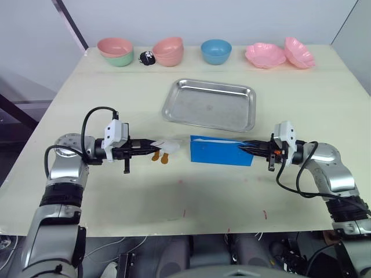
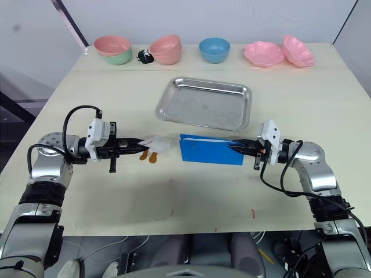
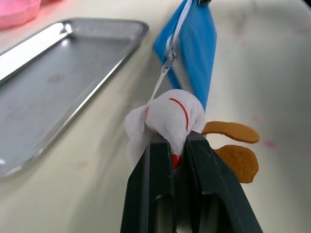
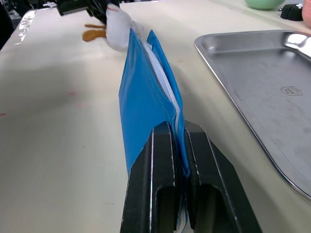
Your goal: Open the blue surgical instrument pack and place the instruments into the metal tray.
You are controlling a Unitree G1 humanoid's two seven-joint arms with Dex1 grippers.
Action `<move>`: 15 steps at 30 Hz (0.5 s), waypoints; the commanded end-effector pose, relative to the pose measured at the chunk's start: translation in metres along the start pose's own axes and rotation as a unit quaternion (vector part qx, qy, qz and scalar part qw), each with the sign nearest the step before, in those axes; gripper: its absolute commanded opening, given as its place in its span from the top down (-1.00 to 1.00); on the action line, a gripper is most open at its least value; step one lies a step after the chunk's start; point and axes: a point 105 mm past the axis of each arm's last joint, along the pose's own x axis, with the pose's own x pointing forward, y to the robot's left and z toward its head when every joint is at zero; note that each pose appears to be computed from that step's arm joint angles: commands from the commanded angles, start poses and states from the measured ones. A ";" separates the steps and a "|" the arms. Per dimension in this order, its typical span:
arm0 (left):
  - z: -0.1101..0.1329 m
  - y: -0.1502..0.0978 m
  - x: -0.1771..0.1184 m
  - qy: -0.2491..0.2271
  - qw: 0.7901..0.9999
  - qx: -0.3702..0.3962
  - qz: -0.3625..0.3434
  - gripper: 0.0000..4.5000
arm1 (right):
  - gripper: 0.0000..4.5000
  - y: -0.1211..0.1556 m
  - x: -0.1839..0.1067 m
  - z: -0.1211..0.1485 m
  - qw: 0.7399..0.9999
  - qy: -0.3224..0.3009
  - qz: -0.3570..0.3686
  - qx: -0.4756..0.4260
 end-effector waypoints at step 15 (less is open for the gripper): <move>-0.054 -0.046 0.016 0.070 0.994 -0.035 -0.076 0.99 | 1.00 0.001 -0.007 0.037 0.997 -0.079 0.000 0.009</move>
